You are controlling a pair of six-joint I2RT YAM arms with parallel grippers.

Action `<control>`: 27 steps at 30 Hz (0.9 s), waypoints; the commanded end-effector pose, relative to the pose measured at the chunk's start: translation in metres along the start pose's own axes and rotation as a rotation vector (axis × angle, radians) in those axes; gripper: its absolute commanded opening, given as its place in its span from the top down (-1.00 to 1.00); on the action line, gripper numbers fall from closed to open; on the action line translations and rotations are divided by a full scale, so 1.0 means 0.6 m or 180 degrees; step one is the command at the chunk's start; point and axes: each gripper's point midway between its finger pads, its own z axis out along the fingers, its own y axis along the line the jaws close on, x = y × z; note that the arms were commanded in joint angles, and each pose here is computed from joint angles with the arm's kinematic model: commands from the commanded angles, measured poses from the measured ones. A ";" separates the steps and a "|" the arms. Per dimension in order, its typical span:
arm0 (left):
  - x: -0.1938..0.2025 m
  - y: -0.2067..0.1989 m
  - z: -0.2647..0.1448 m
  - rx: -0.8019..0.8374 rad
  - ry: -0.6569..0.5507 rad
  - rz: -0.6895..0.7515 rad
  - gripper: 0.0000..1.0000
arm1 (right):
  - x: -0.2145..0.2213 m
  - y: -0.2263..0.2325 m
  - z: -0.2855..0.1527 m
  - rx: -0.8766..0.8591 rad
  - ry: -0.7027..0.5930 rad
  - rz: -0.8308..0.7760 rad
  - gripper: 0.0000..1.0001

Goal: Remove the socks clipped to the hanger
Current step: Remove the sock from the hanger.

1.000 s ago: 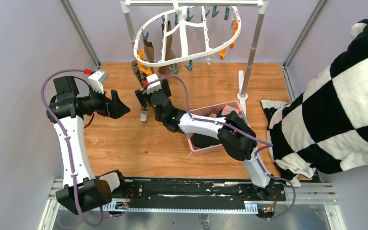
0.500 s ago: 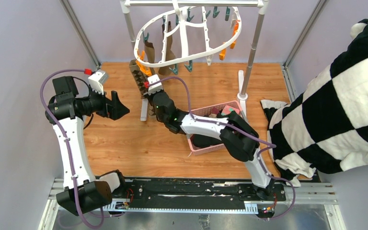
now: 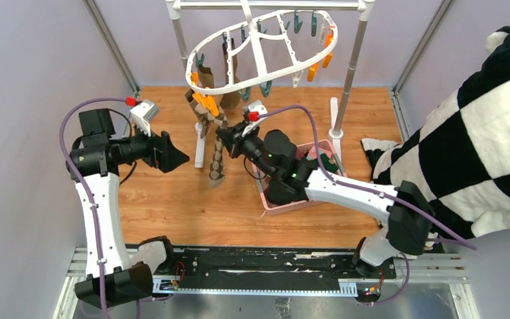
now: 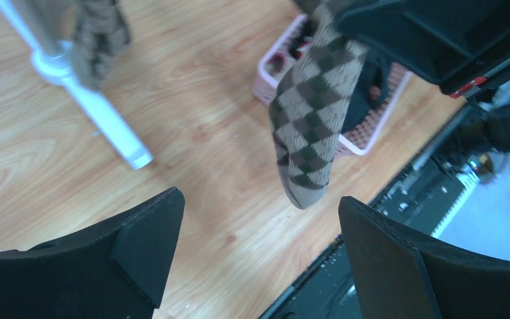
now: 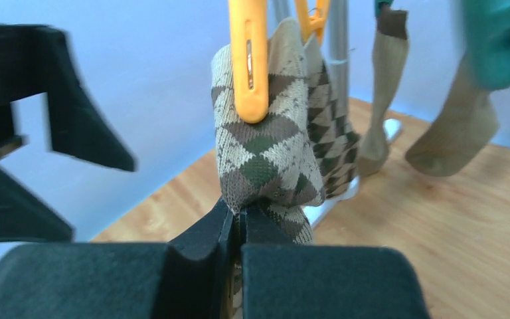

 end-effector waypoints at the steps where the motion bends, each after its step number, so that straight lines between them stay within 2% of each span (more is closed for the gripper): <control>1: -0.003 -0.072 0.009 0.0459 0.0017 0.0092 -0.88 | 0.030 0.079 -0.061 -0.0817 0.0352 0.0505 1.00; 6: -0.010 -0.104 0.012 0.0714 0.0005 0.0066 -0.88 | 0.019 0.142 -0.124 -0.1588 0.0488 0.1012 1.00; 13: -0.018 -0.152 0.013 0.1072 0.0046 0.0104 -0.87 | -0.033 0.184 -0.158 -0.2114 0.0250 0.1550 1.00; 19: -0.020 -0.168 0.014 0.1259 0.0039 0.0131 -0.87 | -0.069 0.189 -0.170 -0.2305 0.0113 0.1760 1.00; 27: -0.010 -0.207 0.009 0.1828 -0.0024 0.0059 -0.81 | -0.083 0.189 -0.179 -0.2516 0.0085 0.2122 1.00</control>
